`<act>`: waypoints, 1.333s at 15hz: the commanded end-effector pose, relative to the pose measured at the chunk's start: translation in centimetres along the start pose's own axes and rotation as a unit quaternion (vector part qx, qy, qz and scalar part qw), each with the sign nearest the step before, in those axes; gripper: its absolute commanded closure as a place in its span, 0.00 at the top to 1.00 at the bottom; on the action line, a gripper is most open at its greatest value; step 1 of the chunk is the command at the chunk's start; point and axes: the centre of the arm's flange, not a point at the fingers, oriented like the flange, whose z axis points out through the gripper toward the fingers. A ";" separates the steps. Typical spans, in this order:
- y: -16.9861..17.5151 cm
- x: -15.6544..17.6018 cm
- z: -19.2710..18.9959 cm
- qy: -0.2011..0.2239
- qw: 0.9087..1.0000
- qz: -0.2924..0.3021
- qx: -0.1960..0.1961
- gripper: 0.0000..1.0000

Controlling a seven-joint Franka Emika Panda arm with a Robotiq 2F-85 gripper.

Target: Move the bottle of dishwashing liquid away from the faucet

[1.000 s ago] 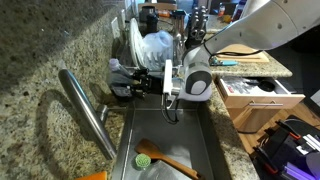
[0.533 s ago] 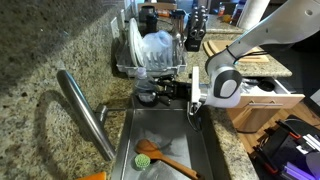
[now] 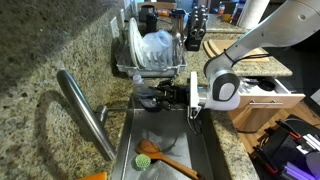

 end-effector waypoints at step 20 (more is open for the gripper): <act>-0.3 -13.7 -16.8 -0.092 0.957 -0.101 0.255 0.41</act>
